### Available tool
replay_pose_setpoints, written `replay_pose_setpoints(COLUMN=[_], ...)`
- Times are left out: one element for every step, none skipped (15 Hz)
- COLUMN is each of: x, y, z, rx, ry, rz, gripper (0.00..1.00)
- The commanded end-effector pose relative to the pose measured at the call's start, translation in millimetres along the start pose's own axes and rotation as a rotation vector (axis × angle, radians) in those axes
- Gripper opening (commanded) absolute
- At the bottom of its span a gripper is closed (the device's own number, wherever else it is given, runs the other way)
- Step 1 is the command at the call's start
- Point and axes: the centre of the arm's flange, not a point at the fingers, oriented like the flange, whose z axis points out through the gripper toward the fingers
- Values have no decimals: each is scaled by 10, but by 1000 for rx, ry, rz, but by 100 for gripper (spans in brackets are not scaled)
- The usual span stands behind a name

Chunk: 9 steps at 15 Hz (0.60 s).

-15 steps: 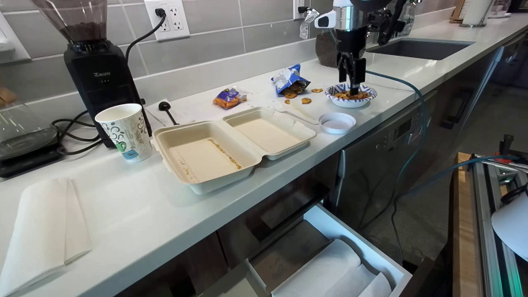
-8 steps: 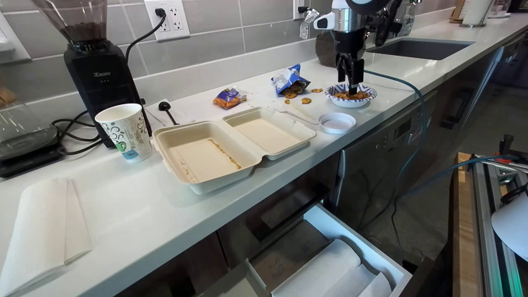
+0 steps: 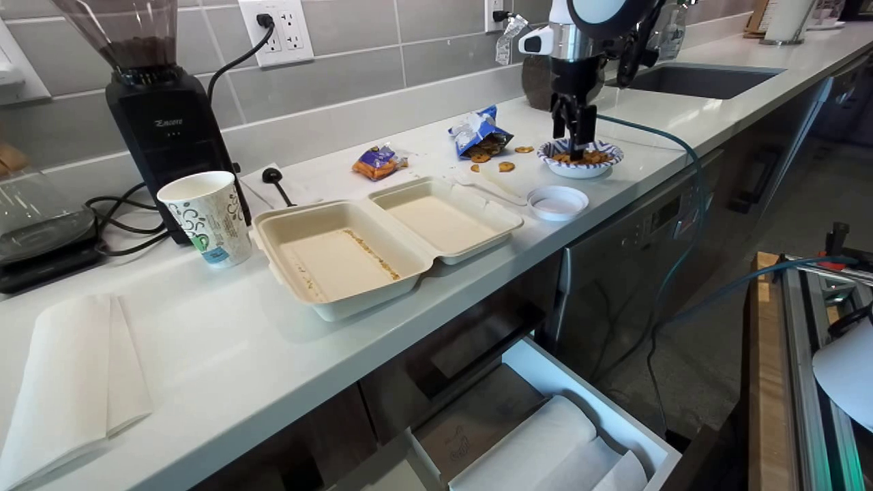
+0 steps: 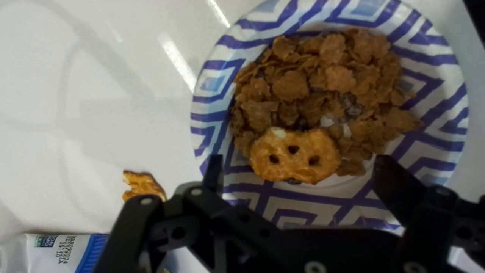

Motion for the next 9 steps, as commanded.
replay_pose_setpoints(x=[-36,-42,-43,-45,-46,-48,-45,-45,-41], y=[38,36,31,26,26,22,22,21,19], z=[130,148,163,177,185,197,214,225,236], rx=[5,10,13,16,20,23,27,28,31], ry=[1,-2,-5,-6,-6,-7,-11,-13,-13], rz=[-8,-7,-8,-8,-9,-11,-13,-15,-16], gripper=[100,100,100,100,100,100,100,100,100])
